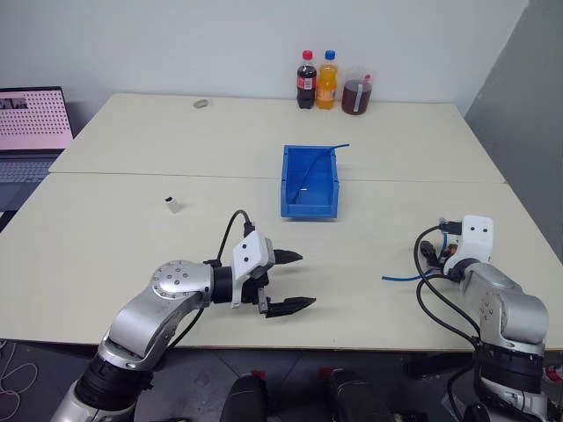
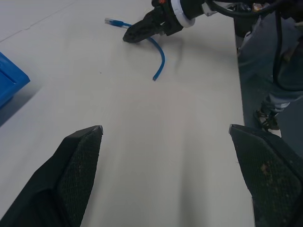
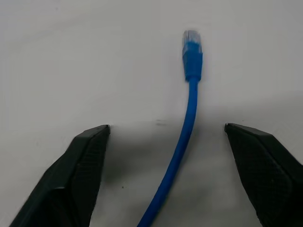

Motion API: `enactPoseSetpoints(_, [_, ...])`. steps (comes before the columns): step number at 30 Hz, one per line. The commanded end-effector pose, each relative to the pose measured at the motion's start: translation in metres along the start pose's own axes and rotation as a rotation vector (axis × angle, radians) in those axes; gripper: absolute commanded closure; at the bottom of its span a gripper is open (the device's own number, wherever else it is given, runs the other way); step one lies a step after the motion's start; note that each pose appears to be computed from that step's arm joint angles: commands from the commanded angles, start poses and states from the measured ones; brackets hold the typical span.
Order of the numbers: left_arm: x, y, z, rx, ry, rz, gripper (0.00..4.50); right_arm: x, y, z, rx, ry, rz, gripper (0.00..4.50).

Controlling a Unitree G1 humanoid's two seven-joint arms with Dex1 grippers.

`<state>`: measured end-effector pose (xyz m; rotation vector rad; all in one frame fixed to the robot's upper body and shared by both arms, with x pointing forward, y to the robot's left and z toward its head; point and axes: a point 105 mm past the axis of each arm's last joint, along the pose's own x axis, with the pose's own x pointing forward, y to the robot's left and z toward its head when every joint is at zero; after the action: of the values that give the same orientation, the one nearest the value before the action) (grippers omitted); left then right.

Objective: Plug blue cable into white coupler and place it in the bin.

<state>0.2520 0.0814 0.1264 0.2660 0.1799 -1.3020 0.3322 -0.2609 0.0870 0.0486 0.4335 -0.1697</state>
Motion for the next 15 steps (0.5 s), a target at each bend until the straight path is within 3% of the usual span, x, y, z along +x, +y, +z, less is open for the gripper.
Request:
enactPoseSetpoints(1, [0.001,0.000,0.006,0.031,-0.014,-0.007,0.00,-0.001,-0.010,0.014,0.025,-0.039,-0.016,1.53])
enactPoseSetpoints(12, [0.002,0.003,0.006,0.068,-0.033,0.015,0.00,0.002,-0.021,0.023,0.058,-0.014,0.025,4.46])
enactPoseSetpoints(15, [-0.003,-0.001,0.000,0.020,-0.032,0.003,0.00,-0.004,-0.009,0.034,-0.046,-0.009,0.160,4.46])
